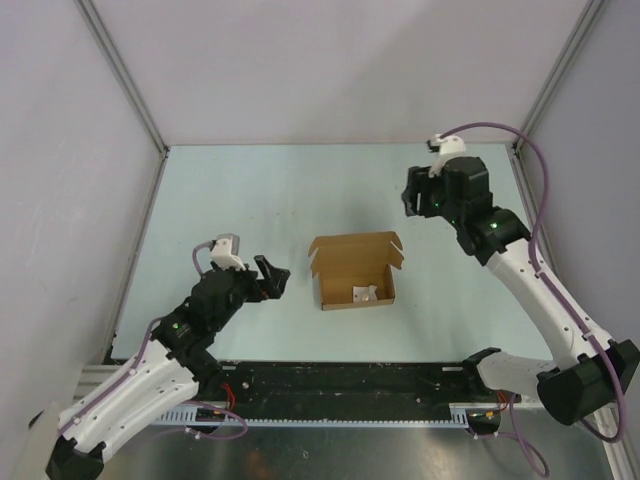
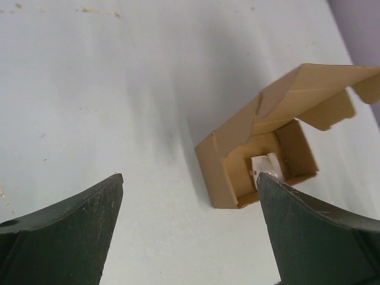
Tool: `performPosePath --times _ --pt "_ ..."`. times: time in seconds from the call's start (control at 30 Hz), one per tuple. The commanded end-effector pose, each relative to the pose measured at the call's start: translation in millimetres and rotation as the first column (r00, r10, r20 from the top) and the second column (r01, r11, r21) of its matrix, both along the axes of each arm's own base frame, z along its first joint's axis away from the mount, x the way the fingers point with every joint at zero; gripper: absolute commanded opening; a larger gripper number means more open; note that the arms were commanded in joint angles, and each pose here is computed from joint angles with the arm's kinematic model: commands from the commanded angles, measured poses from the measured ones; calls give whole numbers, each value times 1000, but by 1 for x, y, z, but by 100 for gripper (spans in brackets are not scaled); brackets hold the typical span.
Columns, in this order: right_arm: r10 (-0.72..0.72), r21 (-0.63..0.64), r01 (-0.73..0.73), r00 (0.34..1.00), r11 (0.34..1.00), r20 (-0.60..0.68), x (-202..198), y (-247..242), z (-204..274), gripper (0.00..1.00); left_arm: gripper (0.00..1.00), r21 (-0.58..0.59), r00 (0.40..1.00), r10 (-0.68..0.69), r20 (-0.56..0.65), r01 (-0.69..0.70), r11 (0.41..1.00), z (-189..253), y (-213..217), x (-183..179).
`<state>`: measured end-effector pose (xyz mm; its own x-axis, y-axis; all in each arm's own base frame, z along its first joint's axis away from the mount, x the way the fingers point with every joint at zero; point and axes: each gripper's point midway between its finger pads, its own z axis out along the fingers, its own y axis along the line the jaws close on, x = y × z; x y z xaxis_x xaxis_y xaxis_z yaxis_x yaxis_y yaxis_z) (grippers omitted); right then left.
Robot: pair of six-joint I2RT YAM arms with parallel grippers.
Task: Fold the paper box
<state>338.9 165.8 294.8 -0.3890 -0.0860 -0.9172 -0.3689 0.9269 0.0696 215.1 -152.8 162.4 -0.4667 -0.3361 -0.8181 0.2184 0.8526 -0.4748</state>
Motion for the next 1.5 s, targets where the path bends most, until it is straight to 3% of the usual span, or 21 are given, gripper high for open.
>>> performPosePath --times 0.0,0.03,0.17,0.33,0.5,0.7,1.13,1.47 --pt "-335 102 344 937 933 -97 -1 -59 -11 63 100 -34 994 106 2 -106 994 14 3 21" --pt "-387 98 400 913 911 -132 1 -77 -26 63 98 -2 992 119 -33 -119 993 2 2 24" --pt "-346 125 387 901 914 -262 3 -85 -63 60 89 28 988 140 -71 -138 990 -5 -7 39" --pt "-318 101 372 883 923 -344 2 -80 -101 37 81 58 985 131 -114 -125 990 -21 -19 51" --pt "-183 184 284 884 941 -430 -9 -52 -135 17 67 -14 992 58 -111 -60 998 -26 -41 55" --pt "-92 229 228 870 946 -485 -14 -32 -163 13 63 -43 992 21 -128 -26 999 -36 -54 59" --pt "145 325 23 863 946 -485 -35 19 -168 12 52 -79 985 -98 -139 88 993 -42 -81 60" --pt "142 282 10 847 959 -512 -58 31 -169 11 45 -114 974 -184 -130 170 979 -38 -95 48"
